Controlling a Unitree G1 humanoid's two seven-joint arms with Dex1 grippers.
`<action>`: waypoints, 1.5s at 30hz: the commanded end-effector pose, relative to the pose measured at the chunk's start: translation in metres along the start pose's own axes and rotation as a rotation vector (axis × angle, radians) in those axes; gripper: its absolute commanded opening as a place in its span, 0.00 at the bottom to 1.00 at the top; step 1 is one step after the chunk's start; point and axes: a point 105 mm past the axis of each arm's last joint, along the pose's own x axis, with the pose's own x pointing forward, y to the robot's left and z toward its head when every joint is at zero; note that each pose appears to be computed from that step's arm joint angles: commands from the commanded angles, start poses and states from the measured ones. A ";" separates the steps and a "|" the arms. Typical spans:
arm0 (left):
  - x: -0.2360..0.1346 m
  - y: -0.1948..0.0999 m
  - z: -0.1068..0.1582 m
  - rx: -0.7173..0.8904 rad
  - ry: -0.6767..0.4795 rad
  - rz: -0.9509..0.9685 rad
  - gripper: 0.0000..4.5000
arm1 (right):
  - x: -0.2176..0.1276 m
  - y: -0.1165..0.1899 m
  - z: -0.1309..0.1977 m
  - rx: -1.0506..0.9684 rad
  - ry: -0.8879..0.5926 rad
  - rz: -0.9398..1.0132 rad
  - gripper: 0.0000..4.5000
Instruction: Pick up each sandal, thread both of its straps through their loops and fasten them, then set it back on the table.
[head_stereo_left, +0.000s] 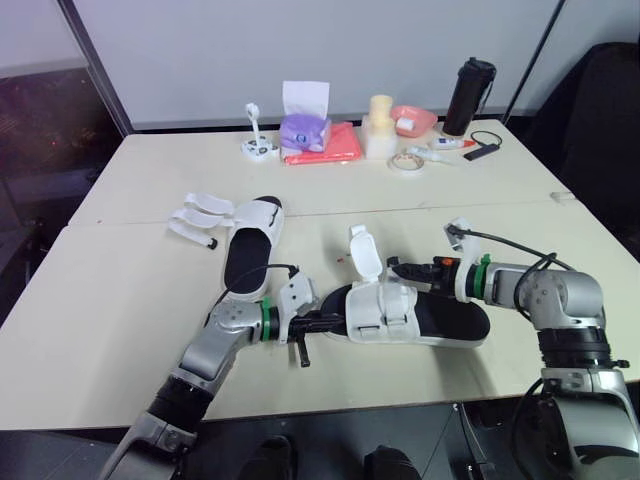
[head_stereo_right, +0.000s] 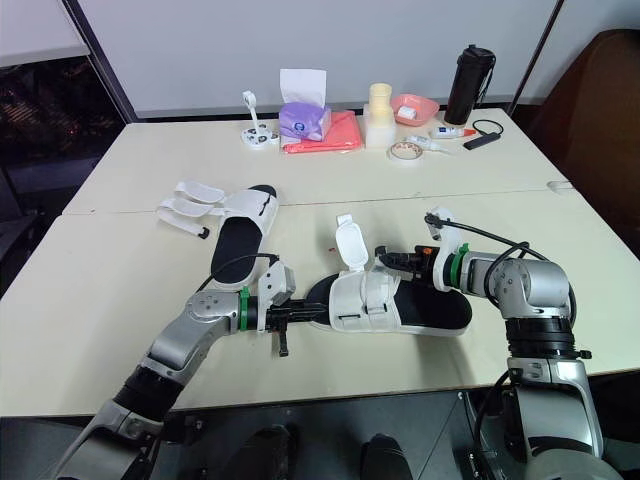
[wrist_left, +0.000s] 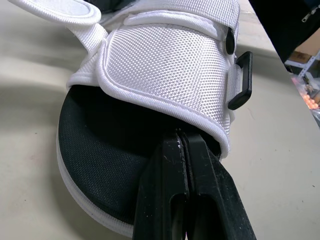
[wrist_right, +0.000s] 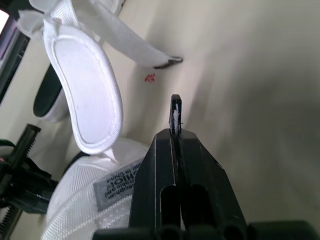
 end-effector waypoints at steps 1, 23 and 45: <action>0.000 -0.003 -0.016 -0.041 0.051 -0.006 0.00 | -0.013 -0.020 -0.005 -0.007 0.033 -0.133 0.01; -0.002 -0.001 -0.016 -0.037 0.053 0.005 0.00 | -0.030 -0.006 0.065 -0.302 -0.190 -0.193 0.60; -0.001 0.001 -0.015 -0.034 0.050 0.007 0.00 | 0.028 0.049 0.050 -0.200 0.058 0.275 0.60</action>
